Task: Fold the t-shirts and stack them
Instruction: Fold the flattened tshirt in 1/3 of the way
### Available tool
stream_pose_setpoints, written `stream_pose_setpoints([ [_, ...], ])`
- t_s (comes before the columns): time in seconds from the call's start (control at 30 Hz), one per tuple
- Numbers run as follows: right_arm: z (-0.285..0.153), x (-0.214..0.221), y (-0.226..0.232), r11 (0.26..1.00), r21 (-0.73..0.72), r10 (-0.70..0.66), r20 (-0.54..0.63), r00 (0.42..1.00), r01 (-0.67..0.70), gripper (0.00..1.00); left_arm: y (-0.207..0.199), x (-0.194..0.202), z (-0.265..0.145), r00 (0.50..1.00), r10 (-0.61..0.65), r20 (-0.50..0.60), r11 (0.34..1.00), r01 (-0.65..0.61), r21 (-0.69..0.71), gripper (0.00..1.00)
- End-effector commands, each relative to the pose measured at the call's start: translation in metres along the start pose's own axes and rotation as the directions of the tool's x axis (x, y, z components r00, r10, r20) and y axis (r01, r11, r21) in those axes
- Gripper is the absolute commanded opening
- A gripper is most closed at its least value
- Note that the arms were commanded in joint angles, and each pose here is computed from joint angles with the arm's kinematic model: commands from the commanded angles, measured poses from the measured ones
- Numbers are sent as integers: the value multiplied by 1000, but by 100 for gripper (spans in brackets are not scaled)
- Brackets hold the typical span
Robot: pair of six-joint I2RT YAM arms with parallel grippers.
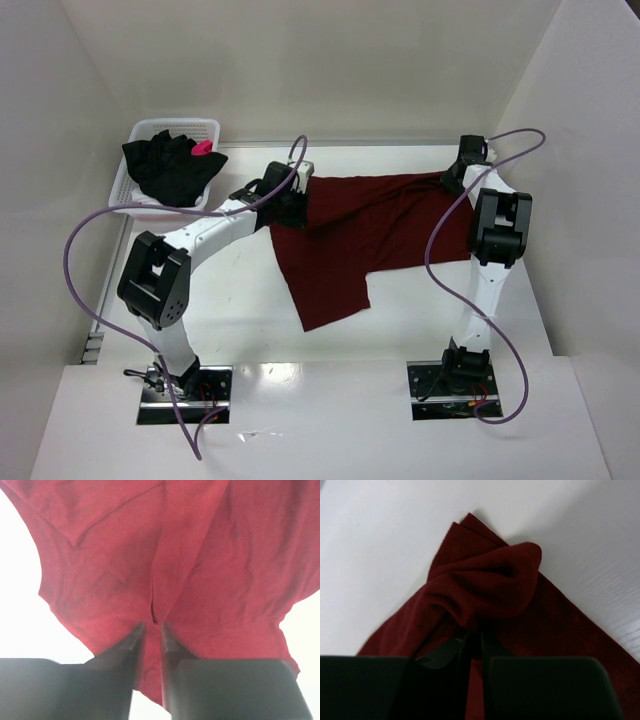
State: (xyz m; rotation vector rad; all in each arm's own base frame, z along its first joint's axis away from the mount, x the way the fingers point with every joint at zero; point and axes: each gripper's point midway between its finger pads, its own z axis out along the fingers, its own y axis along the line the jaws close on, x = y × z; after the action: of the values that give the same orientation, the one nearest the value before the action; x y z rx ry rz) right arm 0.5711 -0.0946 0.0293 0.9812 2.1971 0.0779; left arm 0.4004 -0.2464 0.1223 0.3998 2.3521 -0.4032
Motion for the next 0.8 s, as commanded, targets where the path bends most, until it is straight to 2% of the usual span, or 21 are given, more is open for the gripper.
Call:
stream_pose_setpoints([
  [0.0,-26,-18,3,1000,-5,-13,25,1000,13,17,4,7,5,999,-40,-25,999,40,-27,42],
  [0.03,-29,-16,-2,1000,12,-14,21,1000,14,20,3,2,4,999,-40,-13,999,39,-24,48],
  [0.07,-29,-16,-2,1000,13,-23,21,1000,23,29,4,-2,3,999,-39,-1,999,39,-32,56],
  [0.13,-33,-17,-8,1000,21,-17,20,1000,17,36,4,-12,1,999,-38,21,998,39,-41,72],
  [0.17,-32,-15,-10,1000,21,-17,20,1000,17,40,4,-24,-2,998,-37,49,998,39,-45,84],
  [0.27,-41,-24,-5,1000,3,-26,46,999,25,49,18,-50,-3,987,-108,123,992,116,-54,95],
  [0.3,-44,-29,-2,1000,-8,-23,63,998,24,55,21,-62,-2,981,-123,150,990,132,-51,98],
  [0.37,-44,-31,-1,999,-12,-32,71,997,33,61,26,-79,6,970,-137,200,988,149,-44,99],
  [0.5,-38,-28,2,999,-34,-31,69,997,34,61,36,-112,28,952,-149,267,982,175,-76,99],
  [0.67,-26,-24,1,999,-32,-23,63,998,25,60,60,-119,63,914,-272,302,954,296,-37,94],
  [0.77,-18,-18,-2,999,-26,-24,55,998,26,58,67,-110,76,915,-288,282,949,312,-40,87],
])
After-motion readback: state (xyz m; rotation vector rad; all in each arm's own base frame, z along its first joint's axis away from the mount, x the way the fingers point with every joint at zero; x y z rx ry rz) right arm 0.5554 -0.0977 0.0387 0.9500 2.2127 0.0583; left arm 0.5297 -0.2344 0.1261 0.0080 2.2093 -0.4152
